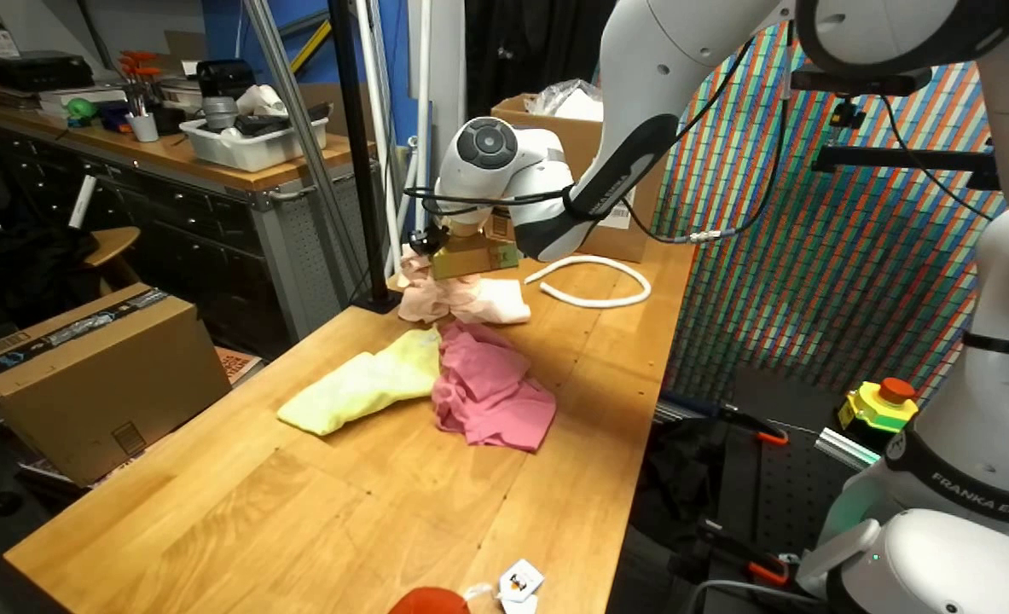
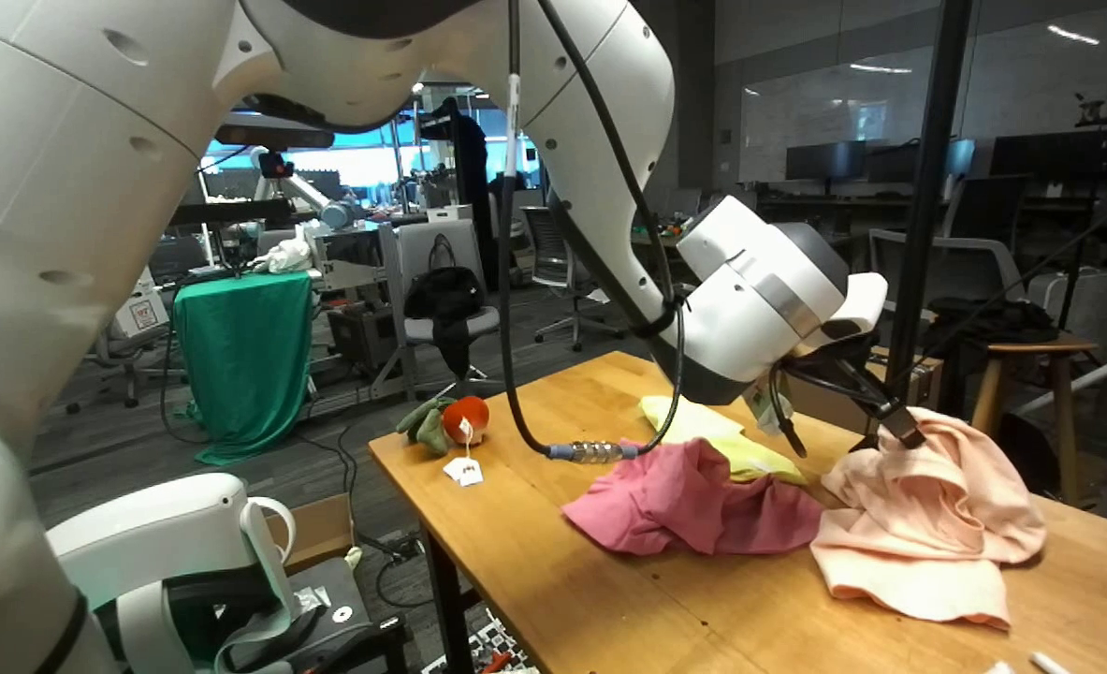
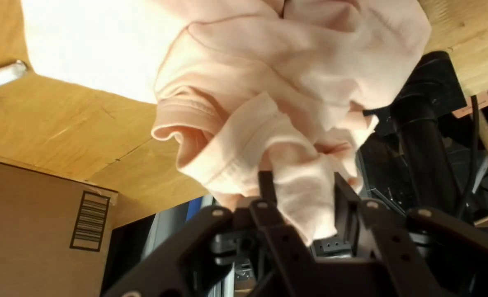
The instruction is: Spread the pile - put the white string on the right, the plush toy on the left and spread the cloths to the sides
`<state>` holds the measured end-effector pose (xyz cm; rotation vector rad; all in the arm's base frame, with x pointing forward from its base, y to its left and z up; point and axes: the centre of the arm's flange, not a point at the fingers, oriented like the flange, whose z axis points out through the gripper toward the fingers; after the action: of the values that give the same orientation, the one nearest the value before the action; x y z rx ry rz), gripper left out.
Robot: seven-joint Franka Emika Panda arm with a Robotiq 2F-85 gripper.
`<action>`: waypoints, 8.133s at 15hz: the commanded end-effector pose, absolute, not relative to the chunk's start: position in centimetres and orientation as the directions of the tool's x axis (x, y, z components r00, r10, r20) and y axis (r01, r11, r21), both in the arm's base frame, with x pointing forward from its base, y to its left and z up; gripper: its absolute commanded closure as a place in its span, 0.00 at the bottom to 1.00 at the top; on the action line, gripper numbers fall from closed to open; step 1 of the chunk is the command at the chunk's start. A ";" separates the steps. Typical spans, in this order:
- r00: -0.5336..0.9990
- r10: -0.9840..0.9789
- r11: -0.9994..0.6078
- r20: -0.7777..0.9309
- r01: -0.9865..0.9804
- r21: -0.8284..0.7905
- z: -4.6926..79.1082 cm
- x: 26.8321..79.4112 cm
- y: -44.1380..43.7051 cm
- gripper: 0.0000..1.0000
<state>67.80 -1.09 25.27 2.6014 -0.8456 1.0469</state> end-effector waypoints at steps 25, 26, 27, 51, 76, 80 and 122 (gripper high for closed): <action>0.995 -0.014 -0.989 0.100 -0.028 0.145 27.3 53.1 11.5 0.00; 0.997 0.020 -0.990 0.070 0.010 0.143 27.3 53.0 11.3 0.00; 0.998 0.047 -0.989 0.050 0.039 0.143 27.2 52.9 11.0 0.00; 0.950 0.310 -0.950 -0.027 0.311 0.036 21.2 53.0 11.6 0.00; 0.967 0.250 -0.968 0.047 0.250 0.011 20.0 53.0 11.3 0.88; 0.968 0.247 -0.969 0.045 0.246 0.027 19.8 52.6 11.6 0.90; 0.991 0.052 -0.995 -0.120 0.062 0.079 26.7 42.6 13.4 0.05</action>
<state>43.07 13.01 23.30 3.0470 0.0995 -0.2169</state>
